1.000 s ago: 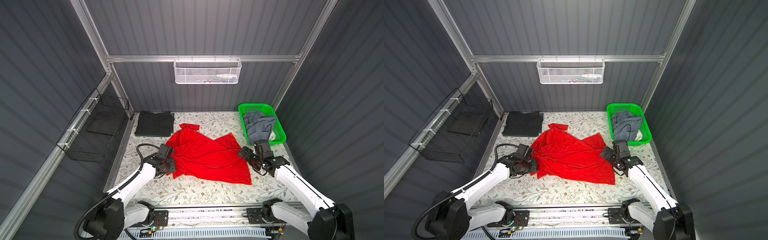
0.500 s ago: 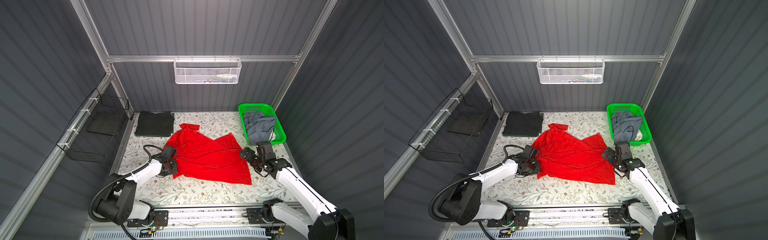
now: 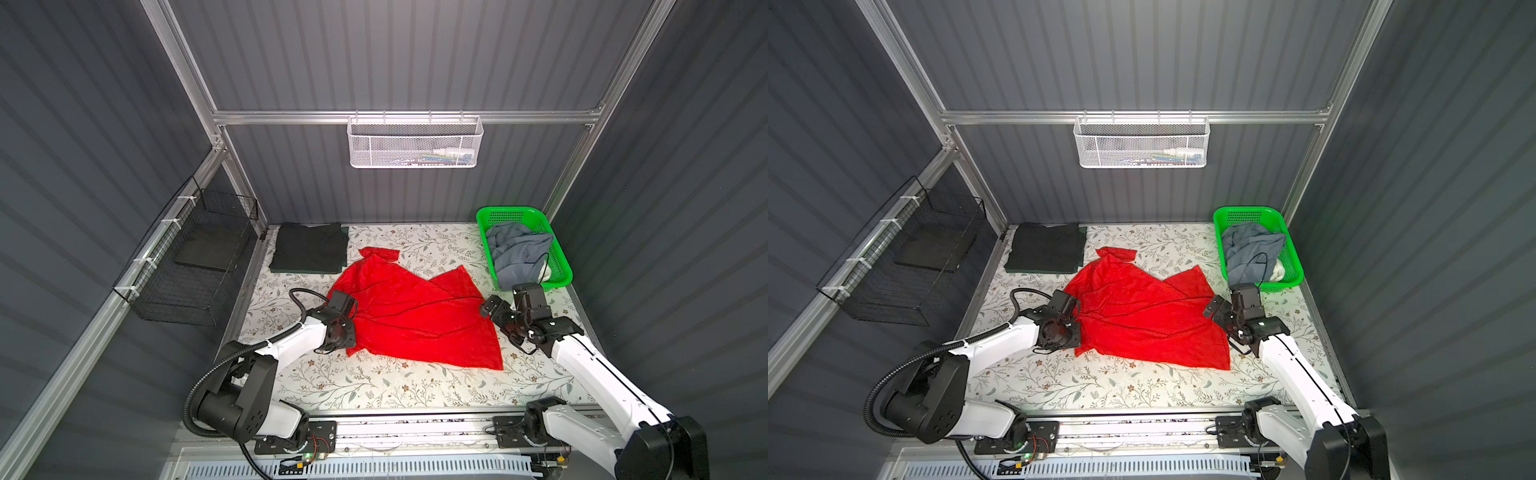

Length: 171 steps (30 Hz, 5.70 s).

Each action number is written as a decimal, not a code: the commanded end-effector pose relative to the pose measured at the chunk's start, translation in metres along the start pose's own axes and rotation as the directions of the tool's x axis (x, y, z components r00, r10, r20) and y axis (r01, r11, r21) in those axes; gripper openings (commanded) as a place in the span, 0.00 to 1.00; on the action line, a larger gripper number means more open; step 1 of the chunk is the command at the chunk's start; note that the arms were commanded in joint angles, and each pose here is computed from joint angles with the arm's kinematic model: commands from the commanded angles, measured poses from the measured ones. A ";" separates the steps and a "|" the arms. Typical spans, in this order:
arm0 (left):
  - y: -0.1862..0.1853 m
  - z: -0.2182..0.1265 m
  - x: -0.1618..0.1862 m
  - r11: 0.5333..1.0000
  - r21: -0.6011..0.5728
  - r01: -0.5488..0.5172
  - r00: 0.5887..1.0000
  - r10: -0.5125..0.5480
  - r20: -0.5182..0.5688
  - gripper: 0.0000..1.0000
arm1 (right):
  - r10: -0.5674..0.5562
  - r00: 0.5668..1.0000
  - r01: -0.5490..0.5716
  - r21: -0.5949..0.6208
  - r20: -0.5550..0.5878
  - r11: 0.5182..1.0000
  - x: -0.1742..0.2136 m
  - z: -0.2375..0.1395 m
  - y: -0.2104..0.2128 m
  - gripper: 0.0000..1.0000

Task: Fold and stack the t-shirts

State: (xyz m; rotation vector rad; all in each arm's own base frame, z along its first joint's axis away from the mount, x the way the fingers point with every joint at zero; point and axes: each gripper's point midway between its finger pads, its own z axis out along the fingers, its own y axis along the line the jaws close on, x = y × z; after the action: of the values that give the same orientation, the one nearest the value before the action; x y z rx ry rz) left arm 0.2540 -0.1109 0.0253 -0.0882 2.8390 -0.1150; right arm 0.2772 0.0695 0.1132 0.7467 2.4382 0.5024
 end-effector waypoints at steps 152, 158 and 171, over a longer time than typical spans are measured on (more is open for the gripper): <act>-0.106 -0.026 -0.251 0.987 0.162 0.013 0.951 -0.063 0.303 1.00 | -0.380 0.862 0.430 0.087 -0.335 0.899 -0.083 0.155 0.081 0.78; -0.099 -0.001 -0.280 0.984 0.173 0.042 0.951 -0.092 0.295 1.00 | -0.382 0.853 0.428 0.057 -0.356 0.902 -0.088 0.177 0.093 0.76; -0.089 0.052 -0.313 0.989 0.150 0.008 0.966 -0.046 0.253 1.00 | -0.352 0.813 0.411 0.030 -0.463 0.911 -0.039 0.209 0.097 0.63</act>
State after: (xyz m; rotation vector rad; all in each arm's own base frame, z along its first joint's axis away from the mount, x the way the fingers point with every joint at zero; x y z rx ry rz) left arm 0.5724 -0.1793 0.0863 -0.1565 2.5220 -0.3067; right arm 0.4780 0.1537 0.0262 0.1434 2.9137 0.3861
